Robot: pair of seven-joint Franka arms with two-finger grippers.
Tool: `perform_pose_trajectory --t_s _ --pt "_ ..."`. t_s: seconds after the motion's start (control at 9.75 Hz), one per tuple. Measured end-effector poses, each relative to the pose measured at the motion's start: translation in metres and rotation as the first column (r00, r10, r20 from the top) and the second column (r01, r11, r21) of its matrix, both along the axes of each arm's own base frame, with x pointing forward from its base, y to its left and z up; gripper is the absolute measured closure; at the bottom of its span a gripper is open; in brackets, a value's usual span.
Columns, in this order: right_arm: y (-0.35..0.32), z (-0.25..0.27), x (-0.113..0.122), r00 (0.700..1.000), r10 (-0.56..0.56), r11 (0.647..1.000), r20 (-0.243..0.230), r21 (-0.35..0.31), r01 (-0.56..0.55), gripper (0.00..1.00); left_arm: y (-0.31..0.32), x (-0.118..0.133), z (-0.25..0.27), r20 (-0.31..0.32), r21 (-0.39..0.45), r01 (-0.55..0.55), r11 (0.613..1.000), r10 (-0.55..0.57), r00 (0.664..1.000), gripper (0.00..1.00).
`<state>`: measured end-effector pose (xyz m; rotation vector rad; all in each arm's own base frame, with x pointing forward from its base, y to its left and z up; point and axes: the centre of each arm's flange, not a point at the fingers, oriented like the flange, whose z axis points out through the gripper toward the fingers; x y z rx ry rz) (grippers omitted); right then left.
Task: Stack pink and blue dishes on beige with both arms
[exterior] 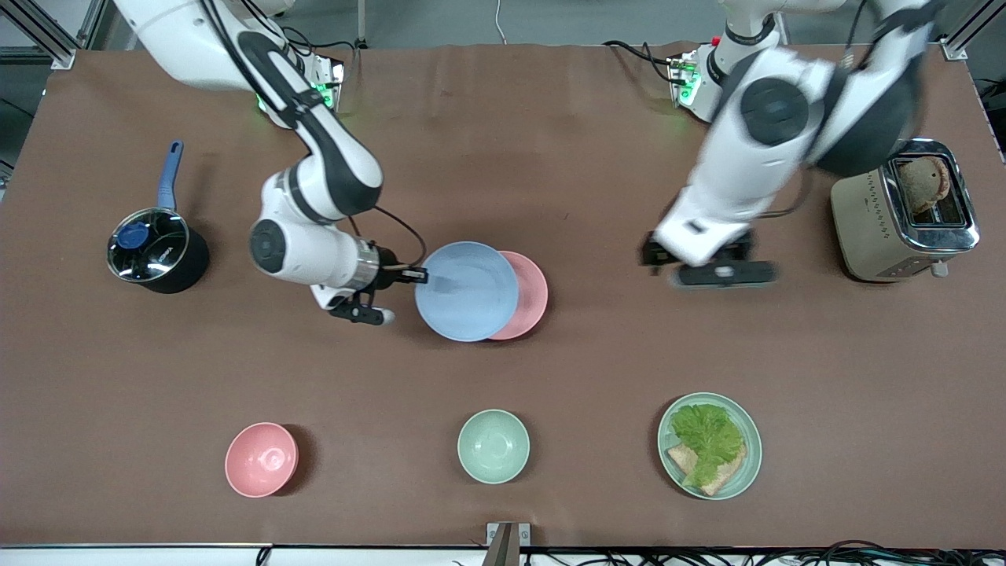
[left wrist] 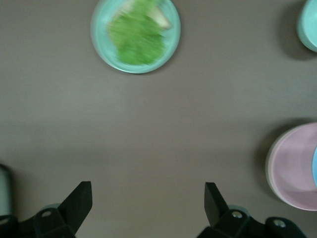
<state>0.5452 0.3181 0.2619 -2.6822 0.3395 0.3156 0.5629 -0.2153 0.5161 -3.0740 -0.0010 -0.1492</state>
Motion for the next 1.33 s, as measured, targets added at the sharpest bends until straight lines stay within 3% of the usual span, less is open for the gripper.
perform_pose_trajectory --t_s 0.21,0.51,0.62,0.72,1.03,1.23,1.33 --pt "0.019 -0.024 -0.009 1.000 -0.002 1.000 0.001 0.014 0.002 0.95 0.068 -0.002 0.052 0.000 -0.039 0.015 0.999 -0.015 1.000 0.00" --pt "0.025 -0.035 -0.012 1.000 -0.002 1.000 0.001 0.017 0.002 0.93 0.145 -0.018 0.119 -0.068 -0.090 -0.053 0.995 0.047 0.997 0.00" --pt "0.028 -0.040 -0.014 1.000 0.002 1.000 -0.005 0.016 -0.002 0.90 0.160 -0.020 0.136 -0.048 -0.097 -0.053 0.994 0.048 0.998 0.00" --pt "0.028 -0.044 -0.015 1.000 0.003 1.000 -0.011 0.015 -0.003 0.82 0.165 -0.022 0.152 -0.019 -0.101 -0.043 0.994 0.041 0.999 0.00" --pt "0.019 -0.035 -0.007 1.000 -0.003 1.000 0.007 0.007 0.002 0.37 0.168 -0.032 0.186 -0.001 -0.093 -0.041 0.995 0.041 0.999 0.00" --pt "-0.023 0.022 0.011 0.995 0.089 0.991 0.038 -0.102 -0.085 0.07 0.168 -0.037 0.185 -0.039 -0.088 -0.044 0.995 0.041 0.998 0.00" --pt "-0.055 0.062 0.018 0.990 0.127 0.975 0.060 -0.191 -0.114 0.00 0.170 -0.037 0.184 -0.047 -0.087 -0.047 0.995 0.043 0.998 0.00"
